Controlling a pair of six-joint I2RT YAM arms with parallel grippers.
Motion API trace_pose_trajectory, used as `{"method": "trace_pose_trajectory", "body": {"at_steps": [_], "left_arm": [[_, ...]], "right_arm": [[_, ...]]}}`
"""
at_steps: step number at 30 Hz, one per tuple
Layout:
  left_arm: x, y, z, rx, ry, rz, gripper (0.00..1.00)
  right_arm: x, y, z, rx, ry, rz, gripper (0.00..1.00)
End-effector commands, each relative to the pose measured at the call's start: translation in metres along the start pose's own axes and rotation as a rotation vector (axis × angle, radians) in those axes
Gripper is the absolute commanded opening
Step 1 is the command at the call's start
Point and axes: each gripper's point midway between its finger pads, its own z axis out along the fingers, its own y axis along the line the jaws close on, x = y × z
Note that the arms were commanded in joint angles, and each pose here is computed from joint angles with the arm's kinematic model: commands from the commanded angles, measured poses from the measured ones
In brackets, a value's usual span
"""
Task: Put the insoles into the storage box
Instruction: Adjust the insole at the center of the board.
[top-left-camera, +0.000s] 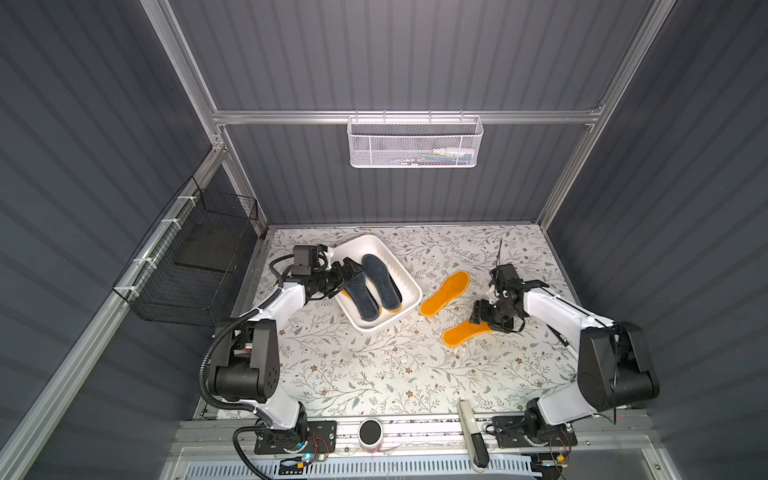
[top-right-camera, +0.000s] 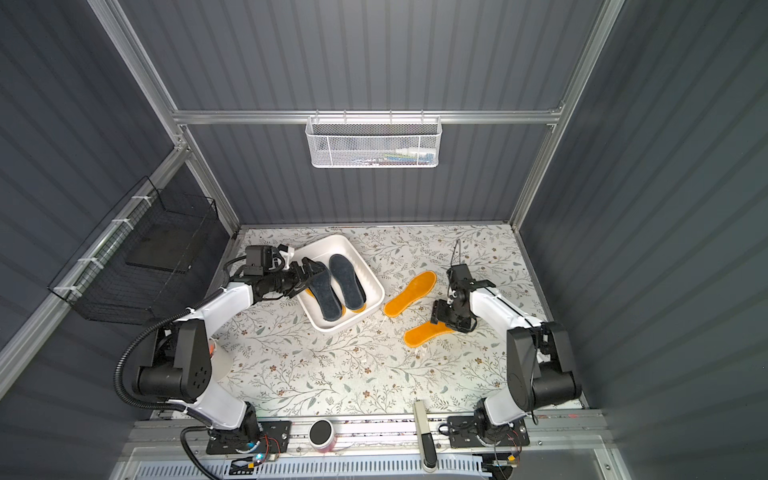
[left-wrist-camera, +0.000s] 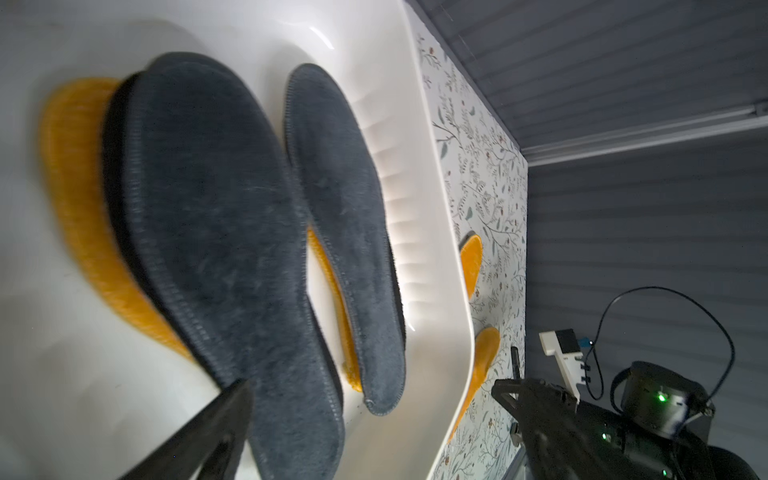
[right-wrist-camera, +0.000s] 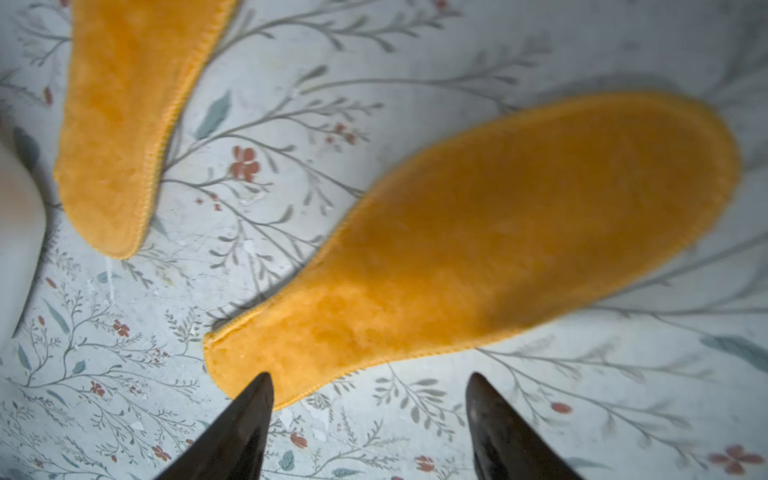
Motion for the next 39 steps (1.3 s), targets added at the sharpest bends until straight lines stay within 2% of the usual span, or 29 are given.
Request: {"method": "trace_pose_trajectory", "body": {"at_steps": [1, 4, 7, 12, 19, 23, 25, 26, 29, 30, 33, 39], "left_arm": [[0.02, -0.076, 0.005, 0.114, 0.073, 0.303, 1.0], [0.053, -0.111, 0.025, 0.159, 0.172, 0.456, 1.0], [0.08, -0.128, 0.04, 0.181, 0.254, 0.543, 1.0], [0.103, -0.137, 0.054, 0.204, 0.316, 0.604, 1.0], [0.136, -0.135, 0.072, 0.121, 0.38, 0.736, 1.0], [0.144, -0.134, 0.085, 0.089, 0.397, 0.758, 1.0], [0.15, -0.128, 0.091, 0.062, 0.408, 0.764, 1.0], [0.144, -0.14, 0.094, 0.061, 0.384, 0.784, 1.0], [0.152, -0.139, 0.106, 0.016, 0.393, 0.812, 1.0], [0.15, -0.135, 0.111, -0.032, 0.38, 0.818, 1.0], [0.15, -0.129, 0.124, -0.102, 0.357, 0.778, 1.0], [0.143, -0.129, 0.135, -0.127, 0.3, 0.691, 1.0]], "right_arm": [[-0.002, -0.015, -0.003, -0.022, -0.045, 0.16, 0.74], [-0.002, -0.02, -0.008, -0.082, -0.061, 0.214, 0.74], [-0.004, -0.019, -0.01, -0.135, -0.074, 0.236, 0.74], [-0.017, -0.018, 0.002, -0.154, -0.073, 0.256, 0.73], [-0.036, 0.01, 0.022, -0.316, -0.025, 0.262, 0.72], [-0.043, 0.033, 0.027, -0.427, -0.011, 0.24, 0.7], [-0.043, 0.03, 0.028, -0.406, -0.021, 0.249, 0.7], [-0.044, 0.028, 0.026, -0.398, -0.035, 0.249, 0.7], [-0.043, 0.027, 0.016, -0.408, -0.067, 0.242, 0.71], [-0.043, 0.027, 0.011, -0.417, -0.08, 0.243, 0.71], [-0.043, 0.025, -0.004, -0.451, -0.128, 0.261, 0.72], [-0.04, 0.021, -0.026, -0.516, -0.178, 0.262, 0.72]]}}
